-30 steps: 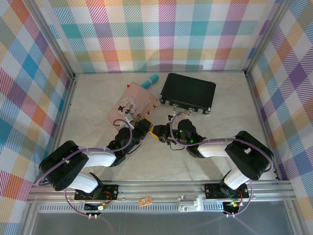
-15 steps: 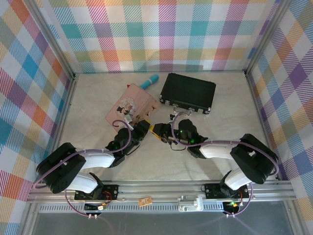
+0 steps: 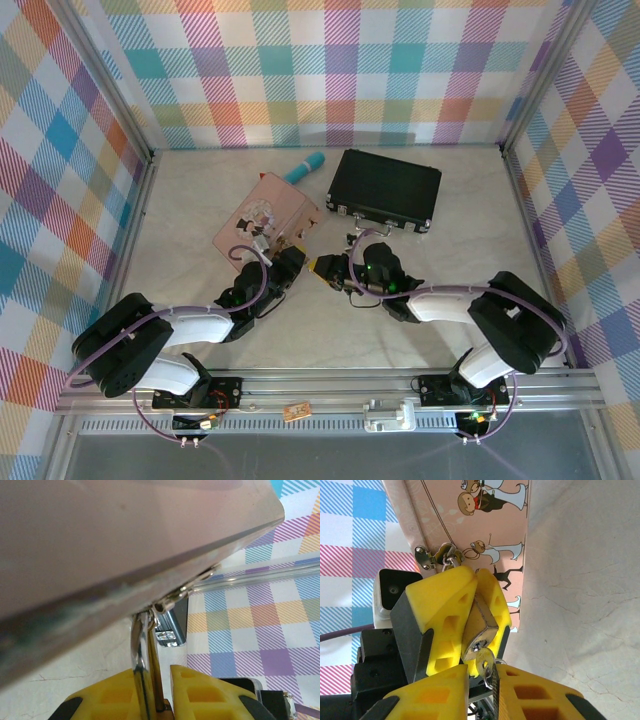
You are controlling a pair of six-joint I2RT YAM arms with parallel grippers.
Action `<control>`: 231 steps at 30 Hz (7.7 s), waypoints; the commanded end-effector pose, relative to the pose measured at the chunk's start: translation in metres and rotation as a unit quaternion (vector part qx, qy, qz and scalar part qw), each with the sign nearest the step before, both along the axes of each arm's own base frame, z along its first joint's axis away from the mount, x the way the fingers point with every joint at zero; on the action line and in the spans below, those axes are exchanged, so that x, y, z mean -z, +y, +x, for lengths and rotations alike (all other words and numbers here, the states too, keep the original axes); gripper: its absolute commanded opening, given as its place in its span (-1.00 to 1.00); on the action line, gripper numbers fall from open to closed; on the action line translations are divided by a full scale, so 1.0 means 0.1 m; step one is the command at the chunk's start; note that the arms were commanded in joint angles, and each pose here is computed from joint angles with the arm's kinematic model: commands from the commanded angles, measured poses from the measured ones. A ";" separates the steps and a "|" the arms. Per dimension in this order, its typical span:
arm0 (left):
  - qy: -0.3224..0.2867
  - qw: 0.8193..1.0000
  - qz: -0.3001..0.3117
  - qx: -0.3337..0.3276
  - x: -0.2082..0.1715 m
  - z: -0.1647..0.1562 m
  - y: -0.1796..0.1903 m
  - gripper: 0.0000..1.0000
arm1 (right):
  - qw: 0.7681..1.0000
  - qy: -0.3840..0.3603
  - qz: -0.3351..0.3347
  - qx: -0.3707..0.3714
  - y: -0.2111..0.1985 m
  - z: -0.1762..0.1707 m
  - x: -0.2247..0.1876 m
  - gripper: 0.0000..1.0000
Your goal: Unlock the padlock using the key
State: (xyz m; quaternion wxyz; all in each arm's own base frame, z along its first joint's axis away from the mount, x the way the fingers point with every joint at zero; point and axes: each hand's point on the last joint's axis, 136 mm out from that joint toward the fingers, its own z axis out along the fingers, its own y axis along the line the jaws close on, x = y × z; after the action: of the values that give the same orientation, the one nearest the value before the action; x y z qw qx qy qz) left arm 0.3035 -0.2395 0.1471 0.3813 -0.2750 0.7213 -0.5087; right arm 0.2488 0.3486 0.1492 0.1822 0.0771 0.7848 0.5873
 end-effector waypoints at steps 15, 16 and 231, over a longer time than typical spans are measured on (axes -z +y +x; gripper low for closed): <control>-0.025 1.000 -0.016 -0.008 -0.17 -0.01 0.03 -1.00 | 0.997 -0.012 0.072 -0.009 0.17 0.05 -0.21 -0.55; -0.025 1.000 -0.016 -0.009 -0.17 0.00 0.04 -1.00 | 0.997 -0.011 0.077 -0.008 0.17 0.05 -0.21 -0.61; 0.027 0.946 0.299 0.119 0.57 -0.15 0.05 -1.00 | 0.963 -0.226 -0.137 -0.060 -0.56 0.39 -0.01 -0.20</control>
State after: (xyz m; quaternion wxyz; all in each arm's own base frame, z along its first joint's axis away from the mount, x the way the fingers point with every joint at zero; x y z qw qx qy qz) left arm 0.2851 -0.2282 0.0863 0.3526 -0.0984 0.8810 -0.2997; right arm 0.2916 0.3007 0.1508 0.3037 -0.1098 0.7886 0.5232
